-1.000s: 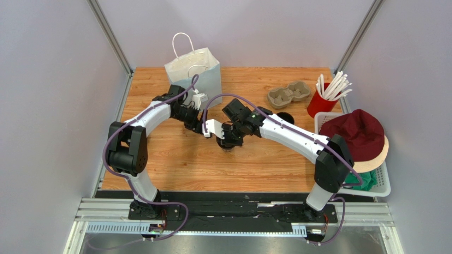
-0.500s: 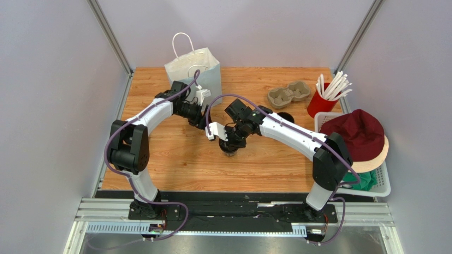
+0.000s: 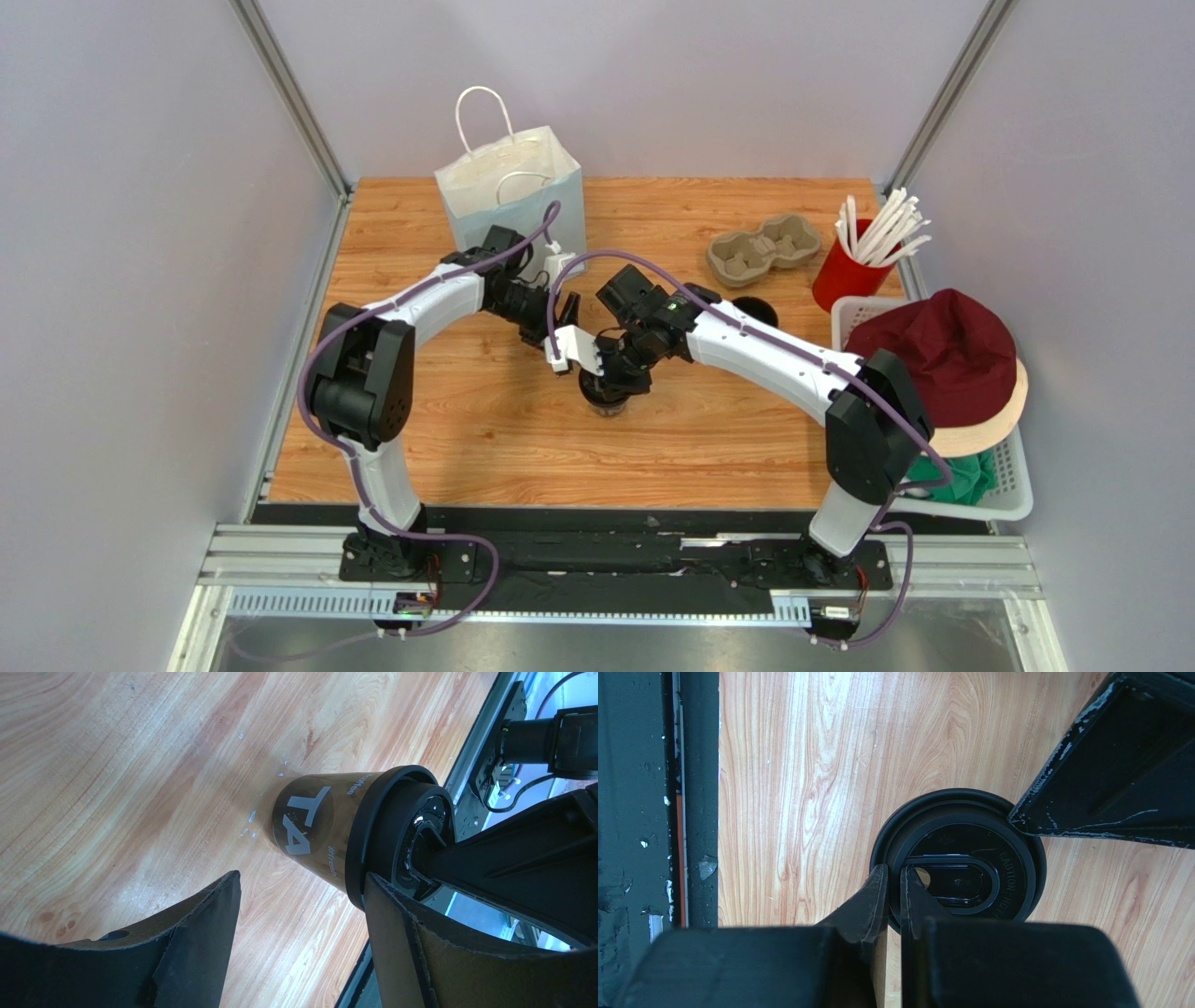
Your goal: Pack the takeout coffee
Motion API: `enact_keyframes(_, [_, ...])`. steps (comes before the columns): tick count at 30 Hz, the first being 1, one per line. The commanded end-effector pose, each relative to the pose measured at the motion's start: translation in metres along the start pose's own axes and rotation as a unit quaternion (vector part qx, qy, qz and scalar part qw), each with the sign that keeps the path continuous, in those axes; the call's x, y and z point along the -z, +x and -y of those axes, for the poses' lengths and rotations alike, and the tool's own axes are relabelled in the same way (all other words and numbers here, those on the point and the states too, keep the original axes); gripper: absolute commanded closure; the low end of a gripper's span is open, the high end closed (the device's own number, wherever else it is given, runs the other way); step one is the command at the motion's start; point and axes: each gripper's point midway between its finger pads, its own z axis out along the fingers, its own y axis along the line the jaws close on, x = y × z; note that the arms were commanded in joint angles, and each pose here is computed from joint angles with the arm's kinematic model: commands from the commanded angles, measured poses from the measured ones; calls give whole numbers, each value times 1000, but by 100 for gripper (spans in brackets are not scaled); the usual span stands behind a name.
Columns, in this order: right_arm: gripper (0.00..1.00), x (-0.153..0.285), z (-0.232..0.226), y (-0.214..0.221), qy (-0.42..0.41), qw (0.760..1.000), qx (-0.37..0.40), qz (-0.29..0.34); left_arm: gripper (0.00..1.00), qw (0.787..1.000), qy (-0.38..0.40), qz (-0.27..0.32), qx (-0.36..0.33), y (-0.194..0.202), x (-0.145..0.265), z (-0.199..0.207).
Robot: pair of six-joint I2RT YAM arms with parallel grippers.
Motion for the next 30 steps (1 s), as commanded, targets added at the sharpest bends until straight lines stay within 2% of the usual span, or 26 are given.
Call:
enact_keyframes(1, [100,-5,3,2,5,1000,4,10,28,1000,0,10,-17,-8,-2,1])
enact_keyframes(9, [100,-7,3,8,4,1000,0,5,35,999,-31,-10,-10,0,-11,-15])
enact_keyframes(21, [100,-13,-5,24,-4,1000,-2,-17,39,996,-56,-71,-22,26,-31,-19])
enact_keyframes(26, [100,-15,-7,27,-8,1000,-6,-17,49,993,-58,-98,-17,38,-37,-22])
enact_keyframes(30, [100,-17,-8,28,-10,1000,-9,-17,51,991,-68,-113,-17,46,-40,-29])
